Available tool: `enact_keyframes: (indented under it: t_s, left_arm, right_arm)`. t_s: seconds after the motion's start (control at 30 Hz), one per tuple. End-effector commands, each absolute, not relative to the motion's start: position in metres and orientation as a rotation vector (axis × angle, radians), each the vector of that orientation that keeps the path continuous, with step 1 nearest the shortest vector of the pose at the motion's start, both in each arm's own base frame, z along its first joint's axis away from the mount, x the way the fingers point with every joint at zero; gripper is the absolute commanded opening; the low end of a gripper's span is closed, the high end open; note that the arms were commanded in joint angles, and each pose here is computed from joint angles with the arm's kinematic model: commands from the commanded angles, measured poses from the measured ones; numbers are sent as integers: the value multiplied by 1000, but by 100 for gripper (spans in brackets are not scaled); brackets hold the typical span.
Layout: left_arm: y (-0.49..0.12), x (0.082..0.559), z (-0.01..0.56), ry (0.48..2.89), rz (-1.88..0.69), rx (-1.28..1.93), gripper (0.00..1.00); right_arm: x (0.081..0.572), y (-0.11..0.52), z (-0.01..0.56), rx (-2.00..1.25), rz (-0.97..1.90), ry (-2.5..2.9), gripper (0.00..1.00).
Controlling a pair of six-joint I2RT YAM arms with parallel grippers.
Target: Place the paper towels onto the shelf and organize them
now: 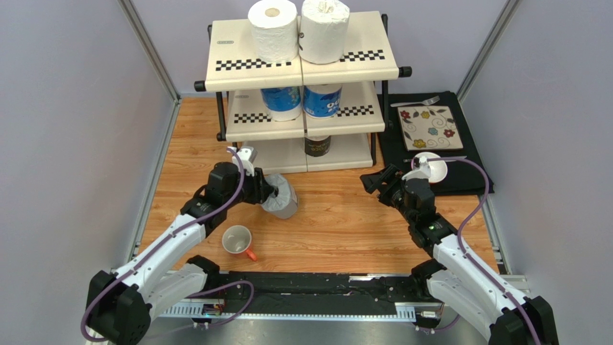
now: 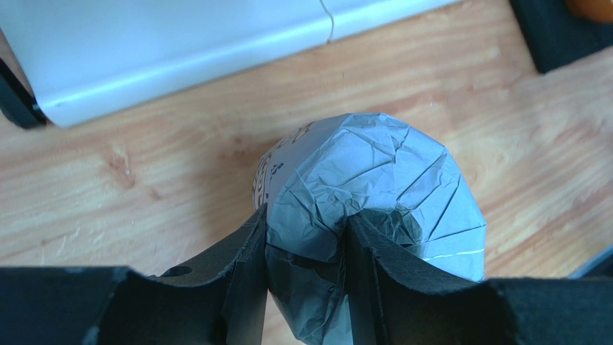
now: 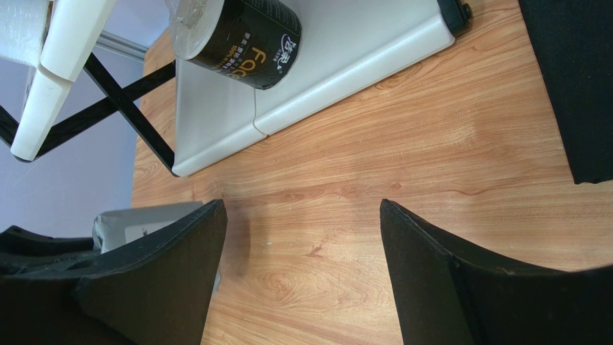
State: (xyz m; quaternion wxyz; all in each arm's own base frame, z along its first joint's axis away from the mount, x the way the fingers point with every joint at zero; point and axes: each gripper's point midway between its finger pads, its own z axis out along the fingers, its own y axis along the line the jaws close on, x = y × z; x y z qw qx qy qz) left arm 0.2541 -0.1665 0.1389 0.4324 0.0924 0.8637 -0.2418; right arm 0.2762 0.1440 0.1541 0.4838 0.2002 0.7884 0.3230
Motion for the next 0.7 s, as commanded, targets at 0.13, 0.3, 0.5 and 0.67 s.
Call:
enact_keyframes:
  t_s: [0.13,0.3,0.5,0.67]
  left_arm:
    - [-186,320,197,1887,-640,75,36]
    - [-174,342,201,1807,-590,-67,37]
    - [-159,356,209,1659,-584,-234,36]
    - [-151,365,211,1574,-592,-332,36]
  right_arm:
    - [279,138,165,500,779,1869,82]
    - [280,135,169,508,777,1859,82]
    - [280,134,171,515,783,1857,82]
    - [281,131,175,520,785,1846,82]
